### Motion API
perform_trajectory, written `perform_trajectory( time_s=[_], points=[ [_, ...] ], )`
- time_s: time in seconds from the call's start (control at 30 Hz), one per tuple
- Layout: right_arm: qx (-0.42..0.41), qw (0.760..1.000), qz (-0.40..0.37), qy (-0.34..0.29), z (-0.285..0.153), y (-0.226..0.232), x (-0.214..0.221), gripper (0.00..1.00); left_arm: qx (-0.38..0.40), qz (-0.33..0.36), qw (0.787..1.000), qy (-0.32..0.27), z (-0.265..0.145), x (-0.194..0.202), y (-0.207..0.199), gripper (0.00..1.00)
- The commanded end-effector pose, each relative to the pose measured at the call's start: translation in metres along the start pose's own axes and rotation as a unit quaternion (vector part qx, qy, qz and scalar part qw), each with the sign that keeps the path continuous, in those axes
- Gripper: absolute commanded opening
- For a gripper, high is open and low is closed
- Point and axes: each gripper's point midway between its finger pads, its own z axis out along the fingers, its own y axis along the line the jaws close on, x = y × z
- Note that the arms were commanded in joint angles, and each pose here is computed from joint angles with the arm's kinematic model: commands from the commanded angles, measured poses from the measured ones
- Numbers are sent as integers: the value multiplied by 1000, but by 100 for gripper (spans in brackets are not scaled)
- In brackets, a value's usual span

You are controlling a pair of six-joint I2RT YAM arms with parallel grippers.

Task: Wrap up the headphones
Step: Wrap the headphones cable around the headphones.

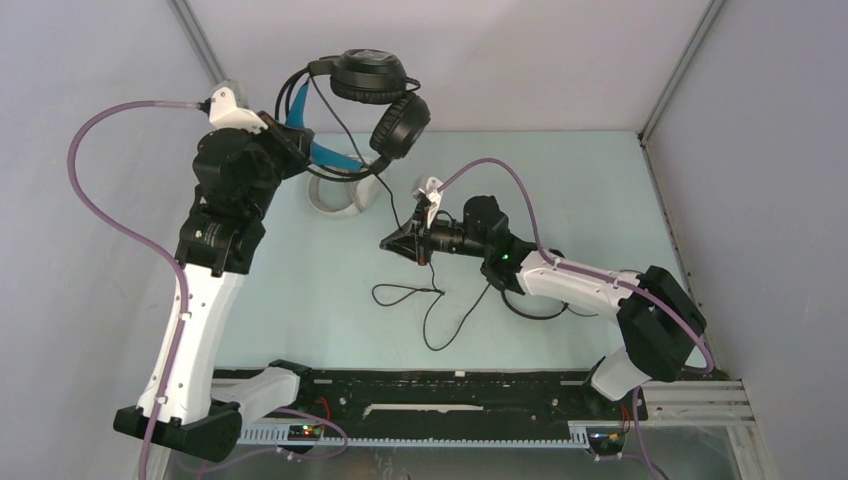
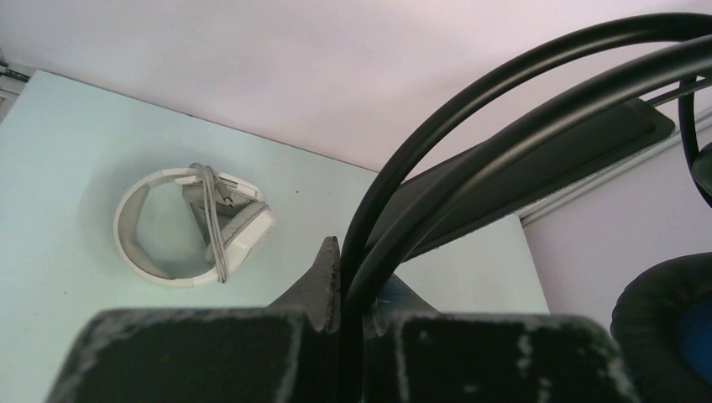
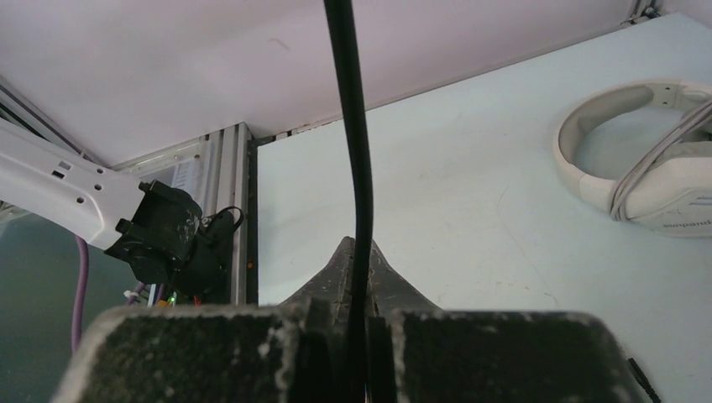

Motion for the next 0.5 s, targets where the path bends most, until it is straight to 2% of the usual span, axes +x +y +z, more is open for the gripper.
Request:
perform_trajectory(
  time_s=[0.0, 0.27, 0.47],
  points=[
    [0, 1000, -14, -23, 3, -3, -8, 0, 59, -57, 995, -57, -8, -38, -30, 0],
    [7, 1000, 1, -27, -2, -11, 2, 0, 66, -74, 994, -51, -9, -40, -34, 0],
    [29, 999, 16, -29, -12, -27, 4, 2, 103, -59, 993, -14, -11, -30, -47, 0]
  ],
)
